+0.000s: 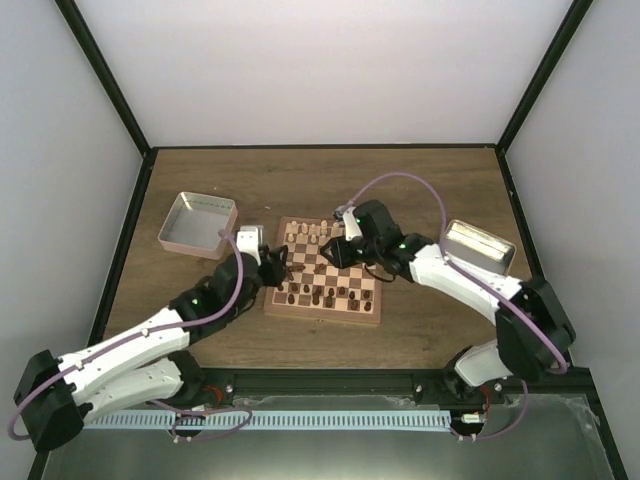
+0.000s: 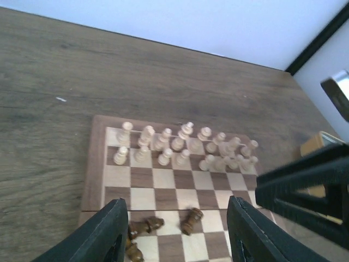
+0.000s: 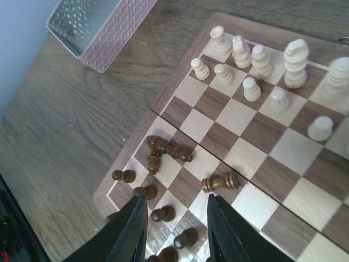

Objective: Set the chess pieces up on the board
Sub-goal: Pick up the chess piece from the chessboard.

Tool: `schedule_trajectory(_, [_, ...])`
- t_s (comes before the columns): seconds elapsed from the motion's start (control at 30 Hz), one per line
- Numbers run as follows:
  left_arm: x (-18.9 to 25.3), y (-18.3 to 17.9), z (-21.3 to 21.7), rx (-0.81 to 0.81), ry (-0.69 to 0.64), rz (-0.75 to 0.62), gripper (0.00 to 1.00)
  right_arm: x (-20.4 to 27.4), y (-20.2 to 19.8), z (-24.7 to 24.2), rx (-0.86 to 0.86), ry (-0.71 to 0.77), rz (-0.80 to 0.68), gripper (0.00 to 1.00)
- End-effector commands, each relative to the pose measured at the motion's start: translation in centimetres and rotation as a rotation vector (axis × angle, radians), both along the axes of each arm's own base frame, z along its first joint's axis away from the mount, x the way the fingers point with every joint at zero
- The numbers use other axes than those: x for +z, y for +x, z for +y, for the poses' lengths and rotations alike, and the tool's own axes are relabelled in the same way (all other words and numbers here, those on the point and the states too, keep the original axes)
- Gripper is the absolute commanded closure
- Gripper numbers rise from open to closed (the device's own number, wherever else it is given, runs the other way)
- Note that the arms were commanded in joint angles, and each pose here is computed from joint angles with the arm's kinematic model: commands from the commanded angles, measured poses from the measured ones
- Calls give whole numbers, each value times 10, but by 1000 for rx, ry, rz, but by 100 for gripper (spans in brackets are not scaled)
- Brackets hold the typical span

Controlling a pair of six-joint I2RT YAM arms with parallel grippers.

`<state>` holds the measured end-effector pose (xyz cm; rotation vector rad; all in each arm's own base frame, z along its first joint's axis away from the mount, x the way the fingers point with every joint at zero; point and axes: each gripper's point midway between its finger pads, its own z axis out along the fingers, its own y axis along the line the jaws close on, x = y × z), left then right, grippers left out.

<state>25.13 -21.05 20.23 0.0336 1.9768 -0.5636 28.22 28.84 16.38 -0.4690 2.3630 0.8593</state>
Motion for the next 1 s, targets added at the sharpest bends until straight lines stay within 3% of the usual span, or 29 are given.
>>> schedule_trajectory(0.0, [-11, 15, 8, -13, -13, 119, 49, -2, 16, 18, 94, -34, -69, 68])
schedule_trajectory(0.37, [-27, 28, 10, -29, -21, 199, 50, -72, 36, -2, -245, -219, 188, 66])
schedule_trajectory(0.53, [-29, 30, 37, 97, 17, 184, 49, -80, 36, 2, -338, -257, 212, 64])
schedule_trajectory(0.67, [-22, 27, 54, 158, 29, 144, 47, -88, 33, 6, -403, -298, 224, 57])
schedule_trajectory(0.97, [-15, 18, 65, 148, 39, 87, 45, -95, 34, 19, -476, -362, 234, 57])
